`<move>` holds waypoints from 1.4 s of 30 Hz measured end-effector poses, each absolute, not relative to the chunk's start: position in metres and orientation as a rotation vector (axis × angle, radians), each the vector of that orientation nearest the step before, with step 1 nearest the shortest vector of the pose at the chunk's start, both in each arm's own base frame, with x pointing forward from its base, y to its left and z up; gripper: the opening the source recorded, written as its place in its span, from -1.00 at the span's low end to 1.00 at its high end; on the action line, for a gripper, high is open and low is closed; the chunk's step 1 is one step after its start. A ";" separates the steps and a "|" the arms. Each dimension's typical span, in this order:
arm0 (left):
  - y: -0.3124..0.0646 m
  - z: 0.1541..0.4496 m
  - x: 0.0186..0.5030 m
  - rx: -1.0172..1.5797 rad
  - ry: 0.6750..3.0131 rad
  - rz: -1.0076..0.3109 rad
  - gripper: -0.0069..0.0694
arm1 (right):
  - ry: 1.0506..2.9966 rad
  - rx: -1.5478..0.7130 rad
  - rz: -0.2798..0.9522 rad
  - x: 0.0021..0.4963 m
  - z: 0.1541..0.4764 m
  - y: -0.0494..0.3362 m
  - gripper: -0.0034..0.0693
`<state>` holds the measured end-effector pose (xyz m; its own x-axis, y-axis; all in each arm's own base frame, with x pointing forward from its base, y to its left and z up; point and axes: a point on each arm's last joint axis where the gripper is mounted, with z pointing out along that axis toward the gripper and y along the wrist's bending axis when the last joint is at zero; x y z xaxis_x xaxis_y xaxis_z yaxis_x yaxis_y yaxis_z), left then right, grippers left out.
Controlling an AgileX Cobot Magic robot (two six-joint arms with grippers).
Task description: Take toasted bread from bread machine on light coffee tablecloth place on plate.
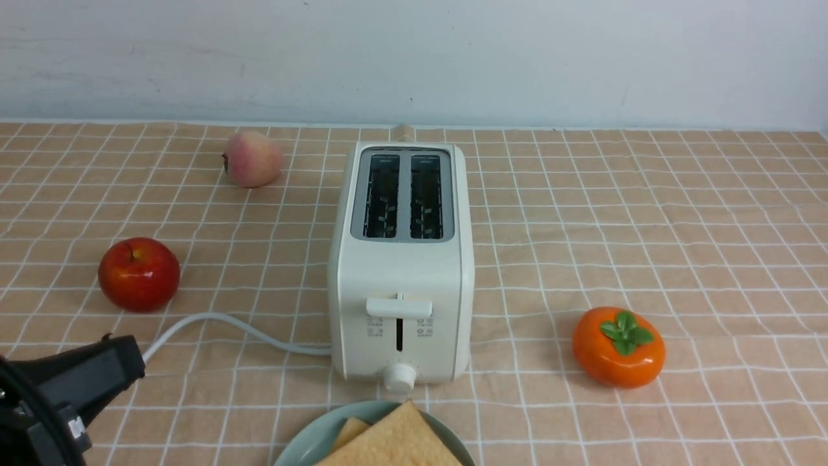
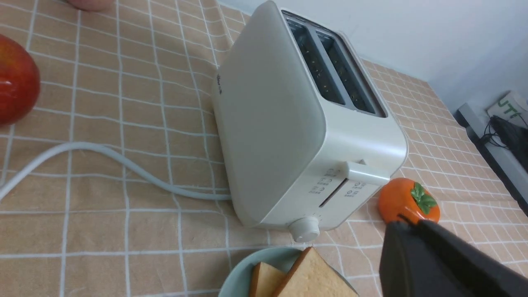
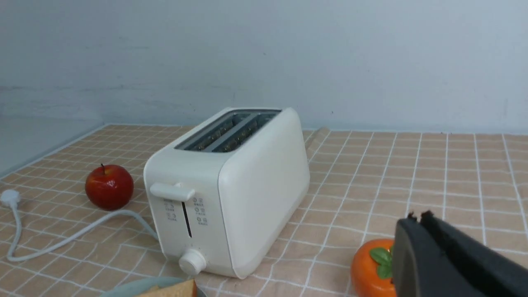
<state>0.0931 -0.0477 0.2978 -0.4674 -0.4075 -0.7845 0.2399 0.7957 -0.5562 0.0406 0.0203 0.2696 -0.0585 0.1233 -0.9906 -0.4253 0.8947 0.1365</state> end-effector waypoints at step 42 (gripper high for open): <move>-0.003 0.189 0.057 -0.285 1.668 -0.333 -0.72 | 1.577 -0.240 0.455 0.046 0.270 0.022 -0.78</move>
<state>0.0565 -0.0035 0.1892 -0.1218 -0.3754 -0.9188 0.0067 0.9254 -0.3789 0.0456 0.0224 0.2701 -0.0648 0.1240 -0.9902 -0.4230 0.8953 0.1398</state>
